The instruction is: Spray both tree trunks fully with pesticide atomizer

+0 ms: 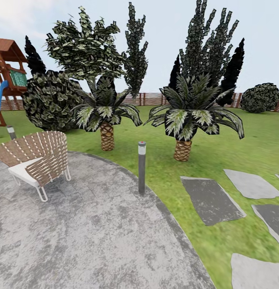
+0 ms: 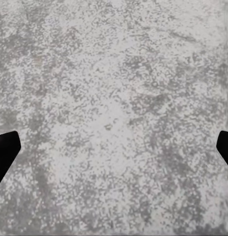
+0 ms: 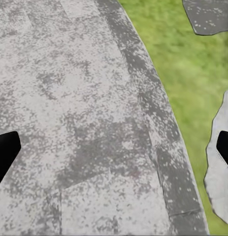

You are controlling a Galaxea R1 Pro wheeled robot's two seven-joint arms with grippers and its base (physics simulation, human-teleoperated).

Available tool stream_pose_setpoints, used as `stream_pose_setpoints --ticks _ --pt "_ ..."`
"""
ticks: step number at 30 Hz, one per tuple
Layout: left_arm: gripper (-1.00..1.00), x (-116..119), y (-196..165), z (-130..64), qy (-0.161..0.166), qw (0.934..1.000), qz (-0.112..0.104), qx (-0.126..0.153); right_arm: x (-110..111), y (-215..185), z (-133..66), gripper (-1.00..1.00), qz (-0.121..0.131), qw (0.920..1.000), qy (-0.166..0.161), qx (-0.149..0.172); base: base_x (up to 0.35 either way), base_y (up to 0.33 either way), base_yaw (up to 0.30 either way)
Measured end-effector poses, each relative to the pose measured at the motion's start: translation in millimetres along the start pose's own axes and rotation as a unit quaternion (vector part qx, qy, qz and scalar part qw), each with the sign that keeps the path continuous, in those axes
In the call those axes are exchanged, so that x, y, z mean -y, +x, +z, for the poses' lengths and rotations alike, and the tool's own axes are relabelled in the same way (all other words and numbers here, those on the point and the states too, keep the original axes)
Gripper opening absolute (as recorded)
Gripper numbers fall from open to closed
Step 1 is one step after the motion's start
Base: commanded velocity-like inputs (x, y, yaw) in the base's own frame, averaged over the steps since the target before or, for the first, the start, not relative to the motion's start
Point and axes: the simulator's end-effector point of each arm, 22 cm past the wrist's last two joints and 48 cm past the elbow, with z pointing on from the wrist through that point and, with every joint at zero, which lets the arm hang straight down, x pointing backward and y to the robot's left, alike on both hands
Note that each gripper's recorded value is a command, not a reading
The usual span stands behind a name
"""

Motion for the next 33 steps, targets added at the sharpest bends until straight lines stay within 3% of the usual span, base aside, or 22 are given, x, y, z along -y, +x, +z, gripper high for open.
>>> stream_pose_setpoints --ticks 15,33 --pt "1.00 -0.3 2.2 -0.4 0.000 1.0000 0.001 -0.003 -4.6 -0.1 -0.2 1.00 0.000 1.0000 -0.003 0.000 0.169 -0.266 -0.017" --pt "1.00 0.0 2.2 -0.4 0.000 1.0000 0.001 -0.003 -4.8 0.0 -0.2 1.00 0.000 1.0000 -0.003 0.000 0.245 -0.236 -0.245"
